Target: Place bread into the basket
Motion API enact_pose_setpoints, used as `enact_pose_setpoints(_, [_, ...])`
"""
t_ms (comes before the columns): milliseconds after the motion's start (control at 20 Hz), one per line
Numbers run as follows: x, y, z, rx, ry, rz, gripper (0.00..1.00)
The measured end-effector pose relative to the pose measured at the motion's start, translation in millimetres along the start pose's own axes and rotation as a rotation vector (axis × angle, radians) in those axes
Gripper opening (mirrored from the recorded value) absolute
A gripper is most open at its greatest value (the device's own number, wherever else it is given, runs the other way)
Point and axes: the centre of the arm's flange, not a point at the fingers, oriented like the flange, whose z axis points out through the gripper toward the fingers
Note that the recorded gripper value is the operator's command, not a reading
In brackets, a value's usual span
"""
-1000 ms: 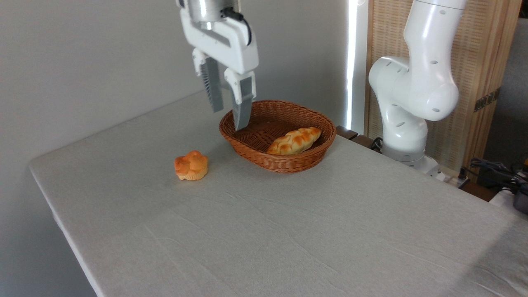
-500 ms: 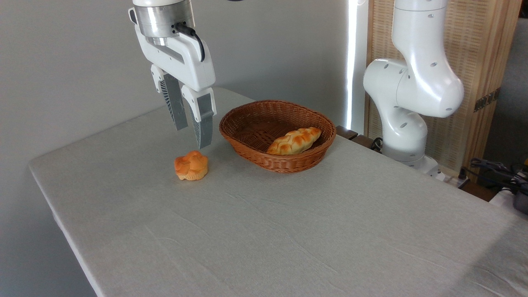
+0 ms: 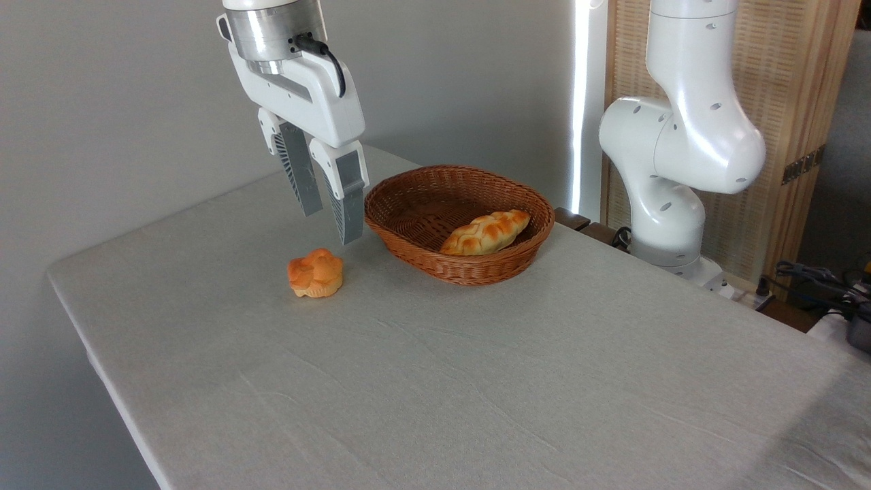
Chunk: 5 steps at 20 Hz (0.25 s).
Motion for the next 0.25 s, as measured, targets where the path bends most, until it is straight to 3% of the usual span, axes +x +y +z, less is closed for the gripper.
enact_pose_setpoints(250, [-7.4, -10.4, -6.7, 0.013, 0.012, -0.022, 1.0])
